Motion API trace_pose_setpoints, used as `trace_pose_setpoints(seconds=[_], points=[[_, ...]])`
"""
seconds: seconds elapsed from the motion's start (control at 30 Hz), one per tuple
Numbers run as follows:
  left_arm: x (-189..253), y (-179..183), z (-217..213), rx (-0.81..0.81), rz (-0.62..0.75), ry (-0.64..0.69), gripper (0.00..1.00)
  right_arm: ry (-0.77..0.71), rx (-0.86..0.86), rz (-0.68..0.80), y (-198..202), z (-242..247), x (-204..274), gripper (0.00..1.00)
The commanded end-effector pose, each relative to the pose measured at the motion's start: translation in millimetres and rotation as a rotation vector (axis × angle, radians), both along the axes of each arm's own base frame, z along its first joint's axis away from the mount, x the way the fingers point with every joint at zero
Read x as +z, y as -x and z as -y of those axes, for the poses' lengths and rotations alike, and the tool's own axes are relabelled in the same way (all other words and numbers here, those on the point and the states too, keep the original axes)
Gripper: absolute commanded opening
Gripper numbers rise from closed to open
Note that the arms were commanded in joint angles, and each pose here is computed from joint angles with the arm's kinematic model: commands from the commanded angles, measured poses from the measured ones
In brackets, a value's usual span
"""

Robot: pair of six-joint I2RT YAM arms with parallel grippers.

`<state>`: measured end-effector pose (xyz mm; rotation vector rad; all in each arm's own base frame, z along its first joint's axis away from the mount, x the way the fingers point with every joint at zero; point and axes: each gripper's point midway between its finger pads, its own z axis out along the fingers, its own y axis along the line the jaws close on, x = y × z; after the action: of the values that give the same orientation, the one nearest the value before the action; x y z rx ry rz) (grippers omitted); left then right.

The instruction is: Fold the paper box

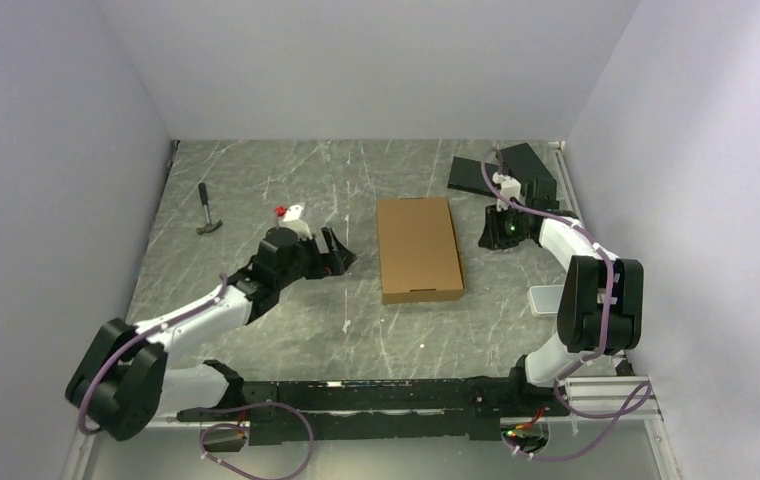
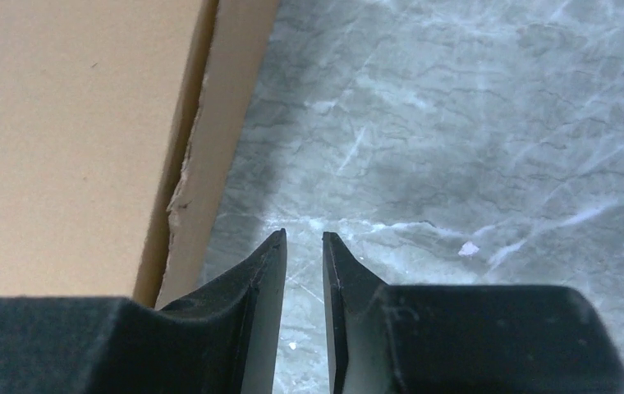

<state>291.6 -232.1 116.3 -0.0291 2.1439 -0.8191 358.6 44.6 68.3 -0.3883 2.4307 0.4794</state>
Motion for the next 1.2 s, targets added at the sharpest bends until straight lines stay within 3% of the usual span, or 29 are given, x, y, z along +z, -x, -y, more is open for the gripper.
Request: trace_pose_setpoints(seconds=[0.0,0.2,0.43,0.63,0.9,1.0,1.17], points=[[18,-6,-19,0.078,0.073,0.080,0.98,-0.050,0.078,0.023,4,-14,8,0.26],[17,-4,10,-0.056,0.001,0.231,0.99,-0.032,0.069,-0.047,8,-21,-13,0.23],[-8,-14,51,-0.153,-0.151,0.319,0.90,0.010,0.127,-0.111,16,-45,-30,0.19],[-19,-15,96,-0.257,-0.185,0.287,0.89,0.052,0.214,-0.108,23,-80,-35,0.12],[-42,-9,114,-0.304,-0.252,0.285,0.63,0.040,0.264,-0.078,26,-119,-32,0.07],[-47,-7,117,-0.308,-0.268,0.279,0.61,-0.004,0.253,-0.088,28,-127,-31,0.08],[-50,-10,109,-0.263,-0.273,0.242,0.62,0.086,0.170,-0.065,12,-100,-32,0.10]])
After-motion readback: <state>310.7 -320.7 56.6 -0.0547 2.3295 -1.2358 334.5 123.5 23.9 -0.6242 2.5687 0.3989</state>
